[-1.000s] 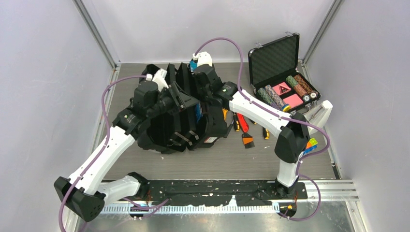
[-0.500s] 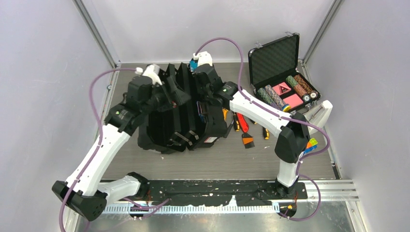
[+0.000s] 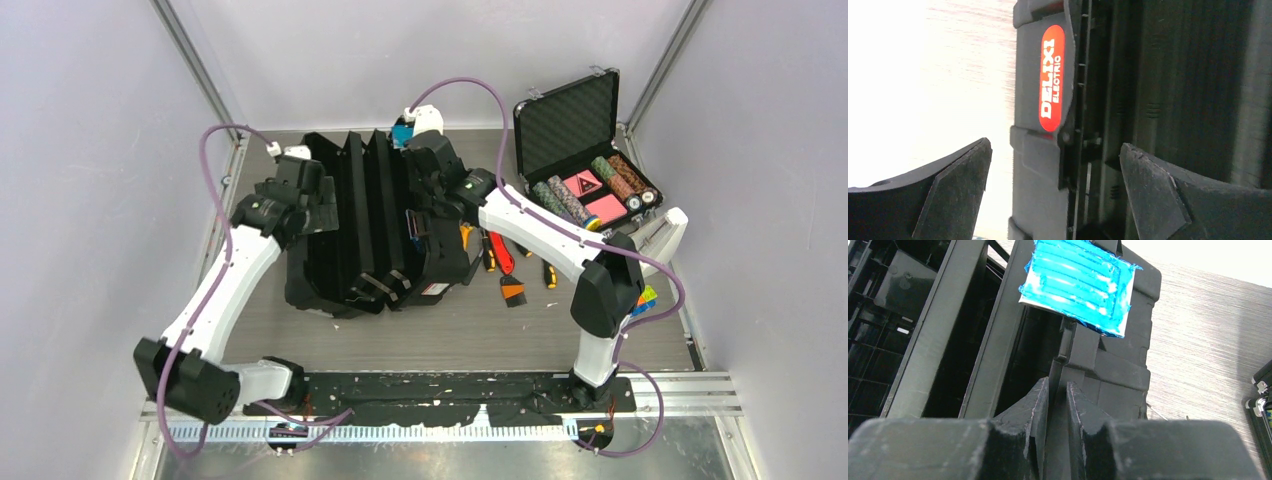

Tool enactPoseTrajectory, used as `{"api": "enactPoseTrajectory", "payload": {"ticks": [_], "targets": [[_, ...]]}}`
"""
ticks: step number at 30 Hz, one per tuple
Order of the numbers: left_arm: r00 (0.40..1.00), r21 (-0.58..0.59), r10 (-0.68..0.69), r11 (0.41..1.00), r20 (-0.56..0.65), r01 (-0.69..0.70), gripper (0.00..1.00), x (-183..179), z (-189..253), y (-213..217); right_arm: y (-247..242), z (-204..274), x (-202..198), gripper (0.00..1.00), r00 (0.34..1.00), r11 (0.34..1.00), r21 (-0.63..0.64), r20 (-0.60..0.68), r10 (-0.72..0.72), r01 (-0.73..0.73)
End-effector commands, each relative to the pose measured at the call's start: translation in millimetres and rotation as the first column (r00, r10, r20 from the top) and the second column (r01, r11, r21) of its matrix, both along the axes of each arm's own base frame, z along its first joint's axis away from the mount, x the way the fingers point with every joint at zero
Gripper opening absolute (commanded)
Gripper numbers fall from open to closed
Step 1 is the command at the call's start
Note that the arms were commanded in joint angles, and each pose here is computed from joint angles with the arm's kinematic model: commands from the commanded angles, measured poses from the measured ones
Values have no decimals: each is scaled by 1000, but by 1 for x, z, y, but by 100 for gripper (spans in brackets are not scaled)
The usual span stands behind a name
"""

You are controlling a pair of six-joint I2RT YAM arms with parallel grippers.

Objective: Pack the tool kit

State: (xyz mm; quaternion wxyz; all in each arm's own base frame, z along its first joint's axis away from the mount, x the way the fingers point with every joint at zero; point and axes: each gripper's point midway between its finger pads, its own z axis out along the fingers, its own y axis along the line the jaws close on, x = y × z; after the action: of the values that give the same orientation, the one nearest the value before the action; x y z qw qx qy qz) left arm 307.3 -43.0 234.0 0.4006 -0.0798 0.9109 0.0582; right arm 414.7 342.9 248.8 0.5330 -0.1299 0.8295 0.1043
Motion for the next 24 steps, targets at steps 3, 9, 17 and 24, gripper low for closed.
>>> {"api": "enactPoseTrajectory", "payload": {"ticks": [3,9,17,24], "targets": [[990,261,89,964,-110,-58,98,10,-25,37,-15,-88,-30,24,969,988,-139,-244,31,-67],[974,384,141,921,-176,-64,84,21,-41,49,-21,-89,-26,24,968,993,-108,-251,26,-55],[970,497,219,857,-107,-139,17,25,-11,79,-28,-94,-26,24,959,998,-34,-280,48,-60],[957,482,289,835,22,-263,0,18,45,118,-26,-98,-26,24,953,997,20,-294,76,-73]]}}
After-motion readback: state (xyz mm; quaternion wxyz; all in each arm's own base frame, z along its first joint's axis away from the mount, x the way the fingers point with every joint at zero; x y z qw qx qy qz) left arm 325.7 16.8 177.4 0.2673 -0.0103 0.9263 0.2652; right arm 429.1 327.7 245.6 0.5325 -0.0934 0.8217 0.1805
